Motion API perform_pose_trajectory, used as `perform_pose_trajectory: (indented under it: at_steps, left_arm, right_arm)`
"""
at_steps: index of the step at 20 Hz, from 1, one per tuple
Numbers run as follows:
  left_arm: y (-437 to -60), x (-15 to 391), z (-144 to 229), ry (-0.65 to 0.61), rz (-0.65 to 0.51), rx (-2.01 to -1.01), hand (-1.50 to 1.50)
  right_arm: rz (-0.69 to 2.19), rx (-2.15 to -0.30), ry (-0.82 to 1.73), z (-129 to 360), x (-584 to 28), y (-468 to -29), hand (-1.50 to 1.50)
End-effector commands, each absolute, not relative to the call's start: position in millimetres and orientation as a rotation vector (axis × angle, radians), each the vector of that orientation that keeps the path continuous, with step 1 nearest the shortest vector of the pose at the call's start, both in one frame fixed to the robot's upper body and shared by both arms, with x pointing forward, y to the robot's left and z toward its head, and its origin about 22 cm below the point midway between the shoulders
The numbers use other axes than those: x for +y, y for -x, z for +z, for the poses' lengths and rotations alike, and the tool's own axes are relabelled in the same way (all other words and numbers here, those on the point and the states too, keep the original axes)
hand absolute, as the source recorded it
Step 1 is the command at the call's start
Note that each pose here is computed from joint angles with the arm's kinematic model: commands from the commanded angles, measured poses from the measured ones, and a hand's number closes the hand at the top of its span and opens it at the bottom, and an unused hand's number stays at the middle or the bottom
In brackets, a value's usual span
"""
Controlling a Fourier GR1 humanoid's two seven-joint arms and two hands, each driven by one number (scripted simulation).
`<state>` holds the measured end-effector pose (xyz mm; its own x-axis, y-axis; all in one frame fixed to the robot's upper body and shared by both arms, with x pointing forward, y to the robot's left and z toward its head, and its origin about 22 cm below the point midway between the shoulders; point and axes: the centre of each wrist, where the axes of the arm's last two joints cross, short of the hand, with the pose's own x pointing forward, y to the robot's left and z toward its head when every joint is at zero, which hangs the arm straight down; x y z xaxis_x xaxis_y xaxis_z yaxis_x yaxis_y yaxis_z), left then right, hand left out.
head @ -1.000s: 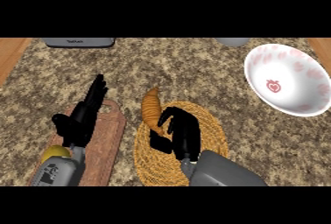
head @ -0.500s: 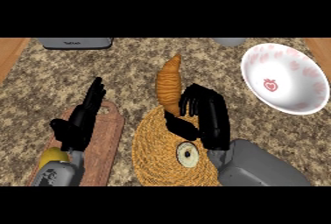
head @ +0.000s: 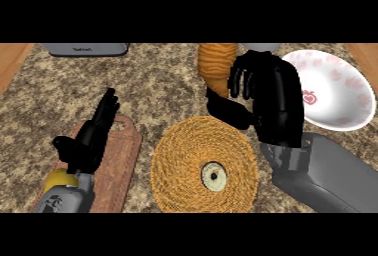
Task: Pick the croissant from the placemat and place it in the bowl
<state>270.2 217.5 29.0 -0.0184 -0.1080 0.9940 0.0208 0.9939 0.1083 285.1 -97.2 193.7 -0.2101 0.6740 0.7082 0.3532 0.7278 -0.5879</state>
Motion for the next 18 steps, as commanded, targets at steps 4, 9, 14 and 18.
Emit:
perform_pose_trajectory:
  at_steps: [4, 9, 14, 18]
  left_arm:
    - [-260, 216, 32, -0.049, -0.112, -1.592, 0.0]
    - [-273, 208, 35, -0.06, -0.134, -1.606, 0.0]
    - [-259, 215, 19, -0.074, -0.118, -1.592, 0.0]
    - [-275, 216, 35, -0.059, -0.129, -1.594, 0.0]
  right_arm:
    - [0.286, -1.754, 0.887, 252, -104, -310, 1.5]
    - [0.257, -1.694, 0.978, 277, -130, -329, 1.5]
    - [0.331, -1.555, 1.115, 244, -173, -357, 1.5]
    - [0.395, -1.428, 1.265, 240, -186, -377, 1.5]
